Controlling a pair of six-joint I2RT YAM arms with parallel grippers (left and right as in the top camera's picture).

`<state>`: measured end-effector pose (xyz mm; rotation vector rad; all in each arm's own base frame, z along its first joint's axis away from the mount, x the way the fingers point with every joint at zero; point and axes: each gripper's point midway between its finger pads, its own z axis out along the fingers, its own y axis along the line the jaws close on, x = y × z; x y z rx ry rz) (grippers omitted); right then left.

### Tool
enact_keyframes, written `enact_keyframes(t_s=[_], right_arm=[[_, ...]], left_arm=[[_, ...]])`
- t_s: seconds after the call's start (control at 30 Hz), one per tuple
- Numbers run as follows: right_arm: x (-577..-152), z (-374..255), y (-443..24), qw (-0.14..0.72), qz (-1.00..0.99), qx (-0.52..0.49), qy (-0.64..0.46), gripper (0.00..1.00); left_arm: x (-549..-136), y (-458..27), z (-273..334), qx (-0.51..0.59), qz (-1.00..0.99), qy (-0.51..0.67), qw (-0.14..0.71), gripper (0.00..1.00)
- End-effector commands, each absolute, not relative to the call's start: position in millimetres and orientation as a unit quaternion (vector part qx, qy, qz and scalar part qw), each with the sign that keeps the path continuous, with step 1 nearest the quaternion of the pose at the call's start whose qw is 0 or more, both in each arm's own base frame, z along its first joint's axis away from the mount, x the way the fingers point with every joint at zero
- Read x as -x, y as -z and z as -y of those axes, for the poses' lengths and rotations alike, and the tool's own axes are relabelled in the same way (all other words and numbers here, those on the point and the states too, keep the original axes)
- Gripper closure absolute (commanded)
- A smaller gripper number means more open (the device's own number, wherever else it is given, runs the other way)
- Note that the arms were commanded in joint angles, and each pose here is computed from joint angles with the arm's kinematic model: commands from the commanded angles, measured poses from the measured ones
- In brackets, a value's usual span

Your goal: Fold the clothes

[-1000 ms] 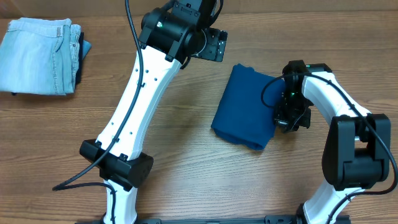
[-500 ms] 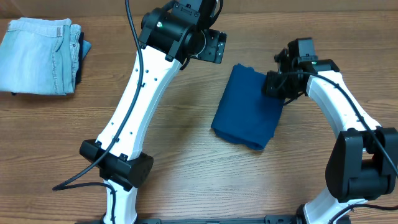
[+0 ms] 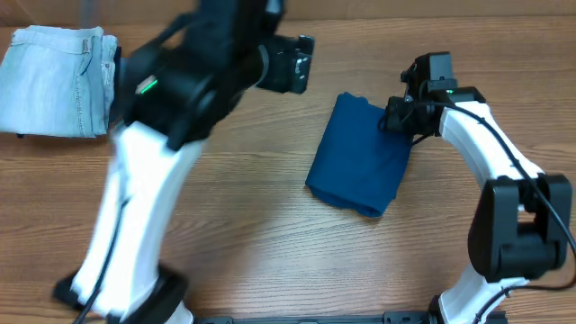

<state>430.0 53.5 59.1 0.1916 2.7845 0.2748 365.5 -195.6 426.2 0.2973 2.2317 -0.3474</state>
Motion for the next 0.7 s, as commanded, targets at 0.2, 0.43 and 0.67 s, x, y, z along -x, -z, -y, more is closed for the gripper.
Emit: enact_keyframes(t_s=[0.2,0.43,0.67], right_arm=[[-414,-44,-18,0.106,-0.988,-0.089,-0.069,0.96],[-411,-41,-100,0.148,-0.982,-0.087,-0.075,0.85],[-361,-63,-165,0.138,-0.977,-0.077,-0.144,0.82]], left_arm=[[-319,-459,159,-0.113,-0.879,0.114,0.449,0.0],[-319,-453,153,-0.109,-0.886,0.097,0.441,0.0],[-325,-460,151,-0.1,-0.879,0.092,0.457,0.0]])
